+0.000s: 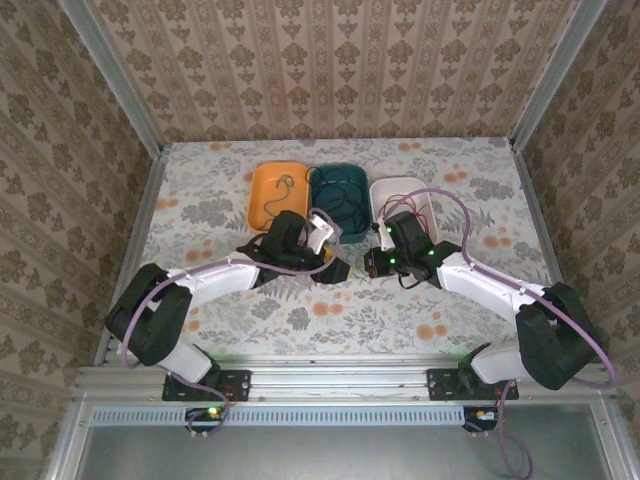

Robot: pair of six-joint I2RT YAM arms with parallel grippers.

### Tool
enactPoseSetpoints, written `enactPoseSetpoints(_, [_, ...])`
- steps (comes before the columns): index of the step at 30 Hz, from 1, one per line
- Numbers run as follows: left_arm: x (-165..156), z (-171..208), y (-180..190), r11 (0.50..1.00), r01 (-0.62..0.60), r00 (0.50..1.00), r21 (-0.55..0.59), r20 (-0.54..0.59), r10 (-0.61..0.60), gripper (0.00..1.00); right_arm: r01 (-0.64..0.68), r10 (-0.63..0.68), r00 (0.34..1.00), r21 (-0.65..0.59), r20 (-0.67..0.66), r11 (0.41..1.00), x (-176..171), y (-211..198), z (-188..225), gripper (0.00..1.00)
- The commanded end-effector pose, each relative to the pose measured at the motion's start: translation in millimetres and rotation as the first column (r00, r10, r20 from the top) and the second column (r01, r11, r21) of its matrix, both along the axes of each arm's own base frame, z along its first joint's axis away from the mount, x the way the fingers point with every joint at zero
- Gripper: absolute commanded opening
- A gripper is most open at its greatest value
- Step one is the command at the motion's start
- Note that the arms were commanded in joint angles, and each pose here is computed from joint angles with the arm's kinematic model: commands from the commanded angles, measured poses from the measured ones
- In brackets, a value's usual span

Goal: Untangle the cables

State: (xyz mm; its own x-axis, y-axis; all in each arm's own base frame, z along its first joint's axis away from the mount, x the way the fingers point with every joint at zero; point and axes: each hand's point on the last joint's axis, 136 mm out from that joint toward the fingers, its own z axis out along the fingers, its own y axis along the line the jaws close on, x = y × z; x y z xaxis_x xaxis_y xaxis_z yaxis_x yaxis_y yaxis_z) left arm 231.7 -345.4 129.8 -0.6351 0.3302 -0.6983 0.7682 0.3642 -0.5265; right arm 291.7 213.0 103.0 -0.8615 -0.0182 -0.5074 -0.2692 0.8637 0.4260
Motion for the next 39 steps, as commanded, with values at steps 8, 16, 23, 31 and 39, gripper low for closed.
enactPoseSetpoints(8, [28.1,-11.0,1.0,0.993,-0.112,0.993,0.033,0.040,0.111,0.00,0.094,-0.096,0.993,0.026,0.064,0.995,8.3,-12.4,18.0,0.00])
enactPoseSetpoints(16, [18.5,-16.2,27.9,0.985,-0.165,0.986,0.052,0.041,0.163,0.00,0.322,-0.324,0.943,0.042,0.073,0.946,21.7,-63.0,16.0,0.00])
enactPoseSetpoints(23, [29.9,10.3,37.7,0.974,-0.221,0.974,-0.040,0.041,0.223,0.00,0.267,-0.282,0.957,0.170,0.073,0.949,29.6,-42.7,35.1,0.38])
enactPoseSetpoints(31, [52.8,50.7,47.5,0.958,-0.256,0.963,-0.131,0.058,0.265,0.00,0.271,-0.296,0.950,0.208,0.099,0.940,34.5,-41.2,49.7,0.33])
enactPoseSetpoints(39, [28.6,13.5,24.8,0.990,-0.131,0.988,0.058,0.094,0.125,0.00,0.297,-0.298,0.954,0.060,0.012,0.953,16.1,-55.9,9.6,0.36])
